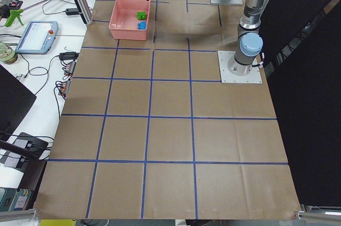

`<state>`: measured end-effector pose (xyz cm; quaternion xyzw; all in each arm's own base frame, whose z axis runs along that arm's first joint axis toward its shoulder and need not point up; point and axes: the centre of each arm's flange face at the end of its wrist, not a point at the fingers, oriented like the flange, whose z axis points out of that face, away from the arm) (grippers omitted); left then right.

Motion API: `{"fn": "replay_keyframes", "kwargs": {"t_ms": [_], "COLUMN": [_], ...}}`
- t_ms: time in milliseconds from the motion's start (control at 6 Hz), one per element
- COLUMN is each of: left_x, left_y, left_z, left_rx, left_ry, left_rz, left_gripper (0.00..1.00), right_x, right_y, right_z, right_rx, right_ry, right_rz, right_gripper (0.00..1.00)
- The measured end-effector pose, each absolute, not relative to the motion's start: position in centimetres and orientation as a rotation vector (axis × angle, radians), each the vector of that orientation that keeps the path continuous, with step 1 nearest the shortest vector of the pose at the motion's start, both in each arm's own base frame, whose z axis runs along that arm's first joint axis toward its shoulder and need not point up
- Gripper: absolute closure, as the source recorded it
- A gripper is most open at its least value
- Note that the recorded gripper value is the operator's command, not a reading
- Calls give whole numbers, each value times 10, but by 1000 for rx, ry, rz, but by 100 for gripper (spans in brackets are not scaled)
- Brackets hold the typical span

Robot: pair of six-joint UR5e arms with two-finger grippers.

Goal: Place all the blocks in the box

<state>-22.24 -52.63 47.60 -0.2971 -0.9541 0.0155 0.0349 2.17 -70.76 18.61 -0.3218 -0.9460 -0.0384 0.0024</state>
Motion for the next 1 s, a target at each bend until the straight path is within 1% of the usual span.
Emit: {"fn": "replay_keyframes", "kwargs": {"t_ms": [167, 500, 667, 1000], "left_x": [-214, -201, -187, -134], "left_y": [-504, -475, -473, -477], "left_z": [474, 480, 488, 511], "left_rx": [-727, -388, -208, 56], "left_ry": [-3022, -3161, -3186, -3191], "left_rz": [18, 14, 41, 107], "left_gripper": [2, 2, 2, 2], "right_x": [22, 22, 22, 22], "right_y": [-708, -709, -709, -713], "right_z": [187, 189, 192, 212], "right_rx": [-1010, -1010, -1008, -1007], "right_ry": [-2968, -2969, -2972, -2982], "right_rz": [-118, -110, -104, -30], "right_gripper": [59, 75, 77, 77]}}
